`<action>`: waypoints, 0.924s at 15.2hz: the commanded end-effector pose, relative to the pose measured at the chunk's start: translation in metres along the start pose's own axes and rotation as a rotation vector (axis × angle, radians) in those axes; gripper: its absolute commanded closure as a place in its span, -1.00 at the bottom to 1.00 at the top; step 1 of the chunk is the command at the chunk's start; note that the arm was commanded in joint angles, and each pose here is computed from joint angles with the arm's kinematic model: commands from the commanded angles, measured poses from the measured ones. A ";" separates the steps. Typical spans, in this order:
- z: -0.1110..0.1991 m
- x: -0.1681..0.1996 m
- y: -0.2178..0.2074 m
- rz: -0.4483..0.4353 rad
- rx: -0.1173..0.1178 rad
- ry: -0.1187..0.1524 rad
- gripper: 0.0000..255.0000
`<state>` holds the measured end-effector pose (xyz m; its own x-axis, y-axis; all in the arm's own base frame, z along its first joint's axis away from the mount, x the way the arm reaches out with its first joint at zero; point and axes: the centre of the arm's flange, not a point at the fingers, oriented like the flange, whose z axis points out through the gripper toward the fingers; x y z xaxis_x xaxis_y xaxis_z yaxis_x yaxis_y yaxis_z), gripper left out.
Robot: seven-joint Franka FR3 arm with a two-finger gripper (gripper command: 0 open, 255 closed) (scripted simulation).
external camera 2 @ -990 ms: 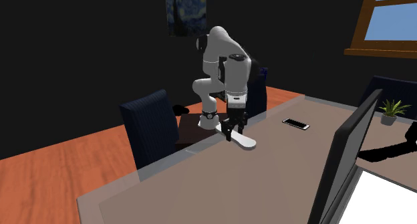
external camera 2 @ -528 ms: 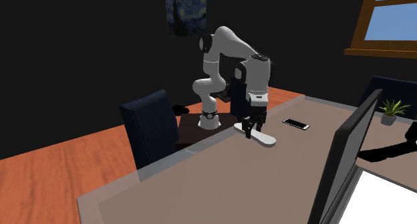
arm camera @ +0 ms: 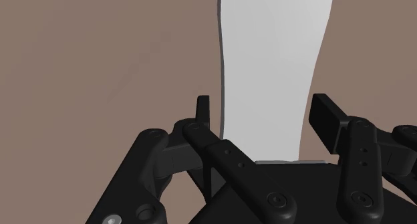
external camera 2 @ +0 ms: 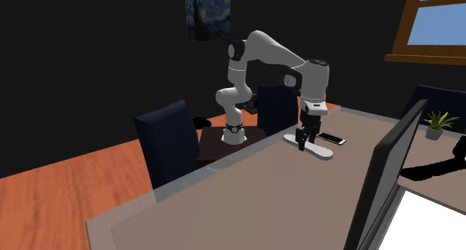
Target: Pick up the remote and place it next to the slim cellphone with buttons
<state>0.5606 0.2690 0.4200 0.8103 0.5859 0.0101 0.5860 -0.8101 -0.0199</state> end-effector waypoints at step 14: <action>0.004 0.084 -0.179 0.001 0.000 0.001 1.00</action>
<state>0.5273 0.4499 0.4195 0.8104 0.5858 0.0099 0.5859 -0.8101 -0.0196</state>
